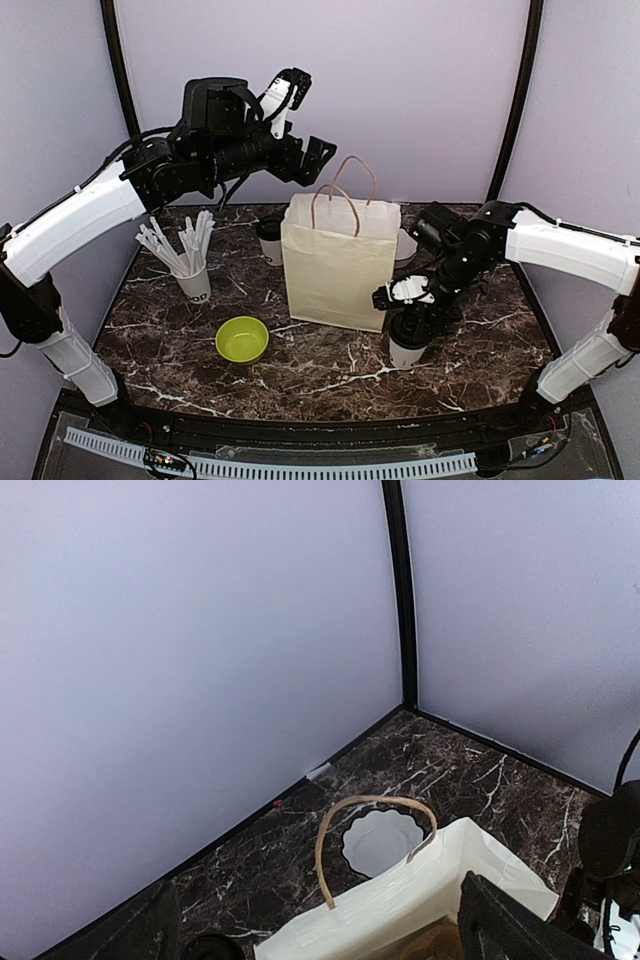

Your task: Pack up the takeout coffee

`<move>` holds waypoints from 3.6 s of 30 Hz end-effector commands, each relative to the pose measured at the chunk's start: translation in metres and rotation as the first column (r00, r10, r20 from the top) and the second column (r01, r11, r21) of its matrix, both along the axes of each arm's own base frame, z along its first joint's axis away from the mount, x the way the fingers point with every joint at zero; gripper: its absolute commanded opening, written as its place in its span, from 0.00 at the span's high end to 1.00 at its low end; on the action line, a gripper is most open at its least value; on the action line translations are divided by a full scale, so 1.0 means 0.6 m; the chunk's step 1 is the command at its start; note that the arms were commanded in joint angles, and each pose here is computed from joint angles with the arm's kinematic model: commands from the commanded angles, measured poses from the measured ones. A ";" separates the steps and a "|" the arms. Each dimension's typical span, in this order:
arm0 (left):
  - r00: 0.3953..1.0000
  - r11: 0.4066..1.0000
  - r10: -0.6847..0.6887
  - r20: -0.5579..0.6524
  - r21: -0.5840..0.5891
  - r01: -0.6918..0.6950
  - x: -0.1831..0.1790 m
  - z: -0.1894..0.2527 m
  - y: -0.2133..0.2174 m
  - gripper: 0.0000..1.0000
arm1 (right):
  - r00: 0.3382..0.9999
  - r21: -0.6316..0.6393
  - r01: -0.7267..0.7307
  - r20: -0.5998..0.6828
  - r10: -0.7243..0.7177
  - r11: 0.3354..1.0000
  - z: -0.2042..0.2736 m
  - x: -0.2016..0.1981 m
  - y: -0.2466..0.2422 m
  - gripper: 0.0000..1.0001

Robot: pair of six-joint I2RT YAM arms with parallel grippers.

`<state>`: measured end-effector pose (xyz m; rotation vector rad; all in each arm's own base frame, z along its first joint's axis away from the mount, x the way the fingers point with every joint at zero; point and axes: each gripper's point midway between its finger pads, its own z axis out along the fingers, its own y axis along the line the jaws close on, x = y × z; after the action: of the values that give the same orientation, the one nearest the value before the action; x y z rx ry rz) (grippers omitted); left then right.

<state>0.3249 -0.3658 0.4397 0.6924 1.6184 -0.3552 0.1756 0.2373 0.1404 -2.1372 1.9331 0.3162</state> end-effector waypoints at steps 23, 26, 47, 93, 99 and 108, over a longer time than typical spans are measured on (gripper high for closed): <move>1.000 0.999 -0.006 0.023 -0.049 0.007 -0.011 0.029 0.017 0.01 | 1.000 -0.047 -0.013 -0.016 0.012 0.999 -0.014 -0.008 -0.009 0.20; 1.000 0.999 -0.004 0.024 -0.048 0.005 -0.009 0.029 0.018 0.01 | 1.000 -0.045 -0.017 -0.019 0.016 0.999 -0.013 -0.010 -0.008 0.23; 0.999 0.999 0.022 0.037 0.036 -0.023 0.028 0.029 0.038 0.01 | 1.000 -0.052 0.000 0.010 0.001 0.999 -0.012 -0.006 -0.008 0.31; 0.685 0.729 -0.654 -0.321 -0.025 0.684 0.086 -0.174 -0.080 0.78 | 0.894 0.531 0.271 0.170 -0.414 0.803 0.387 0.204 -0.104 0.40; 0.710 0.758 -0.629 -0.316 -0.051 0.650 0.088 -0.155 -0.075 0.98 | 0.928 0.637 0.148 0.175 -0.329 0.756 0.471 0.185 -0.069 0.40; 0.776 0.866 -0.492 -0.395 -0.125 0.485 0.084 -0.137 -0.041 1.00 | 0.970 0.608 -0.013 0.201 -0.138 0.794 0.463 0.119 0.024 0.40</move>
<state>0.3898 -0.4035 0.3153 1.2024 1.8223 -0.9328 0.2651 0.2272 0.4286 -1.5054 1.5237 0.5169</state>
